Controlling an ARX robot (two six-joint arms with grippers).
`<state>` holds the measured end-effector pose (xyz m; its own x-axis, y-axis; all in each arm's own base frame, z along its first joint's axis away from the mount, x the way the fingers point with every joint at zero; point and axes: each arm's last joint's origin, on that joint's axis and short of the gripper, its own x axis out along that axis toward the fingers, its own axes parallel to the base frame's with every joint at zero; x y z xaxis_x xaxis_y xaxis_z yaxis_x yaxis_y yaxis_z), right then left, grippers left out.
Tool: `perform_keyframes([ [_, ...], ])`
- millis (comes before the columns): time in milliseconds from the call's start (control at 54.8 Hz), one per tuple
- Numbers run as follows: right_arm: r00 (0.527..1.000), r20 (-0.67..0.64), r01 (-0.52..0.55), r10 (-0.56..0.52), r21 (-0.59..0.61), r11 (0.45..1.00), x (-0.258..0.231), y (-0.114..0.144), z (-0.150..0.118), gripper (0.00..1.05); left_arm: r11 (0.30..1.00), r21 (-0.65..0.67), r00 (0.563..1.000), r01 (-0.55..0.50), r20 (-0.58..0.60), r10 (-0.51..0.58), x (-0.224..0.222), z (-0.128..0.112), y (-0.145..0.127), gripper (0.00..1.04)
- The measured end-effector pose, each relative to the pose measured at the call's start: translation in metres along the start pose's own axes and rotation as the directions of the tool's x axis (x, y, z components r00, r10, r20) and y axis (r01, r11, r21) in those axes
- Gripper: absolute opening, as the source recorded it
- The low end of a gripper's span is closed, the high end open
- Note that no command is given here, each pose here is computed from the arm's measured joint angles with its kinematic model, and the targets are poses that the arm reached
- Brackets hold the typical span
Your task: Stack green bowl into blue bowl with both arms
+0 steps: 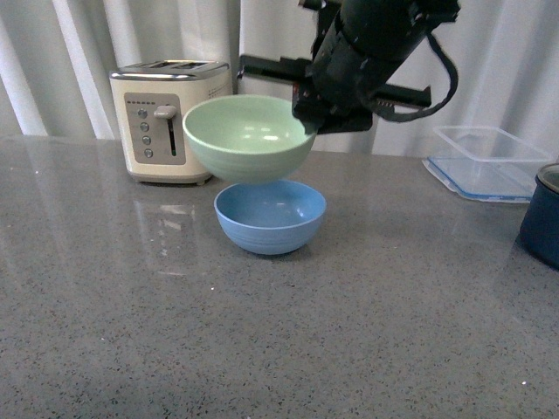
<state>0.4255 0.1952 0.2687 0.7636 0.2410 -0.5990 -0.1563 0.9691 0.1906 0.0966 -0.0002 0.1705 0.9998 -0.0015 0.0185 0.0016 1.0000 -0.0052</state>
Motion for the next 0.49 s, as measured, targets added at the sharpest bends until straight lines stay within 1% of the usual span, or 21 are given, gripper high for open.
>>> perform_keyframes([
  [146,0.998,-0.053,0.026,-0.026,-0.007,1.000,0.023,0.000,-0.015,0.01,1.000,0.000,1.000,0.000,0.000,0.000,0.000,0.000,0.000,0.98],
  [328,0.998,-0.043,0.049,-0.050,-0.005,0.999,0.030,-0.003,-0.016,0.01,1.000,0.000,1.000,0.000,0.000,0.000,0.000,0.000,0.000,0.98],
  [401,0.998,-0.037,0.042,-0.042,0.000,0.999,0.030,-0.004,-0.015,0.08,1.000,0.000,1.000,0.000,0.000,0.000,0.000,0.000,0.000,0.98],
  [474,0.999,-0.023,0.032,-0.032,0.008,0.999,0.029,-0.005,-0.013,0.18,1.000,0.000,1.000,0.000,0.000,0.000,0.000,0.000,0.000,0.98],
  [493,0.999,-0.021,0.025,-0.025,0.012,1.000,0.028,-0.006,-0.013,0.24,1.000,0.000,1.000,0.000,0.000,0.000,0.000,0.000,0.000,0.98],
])
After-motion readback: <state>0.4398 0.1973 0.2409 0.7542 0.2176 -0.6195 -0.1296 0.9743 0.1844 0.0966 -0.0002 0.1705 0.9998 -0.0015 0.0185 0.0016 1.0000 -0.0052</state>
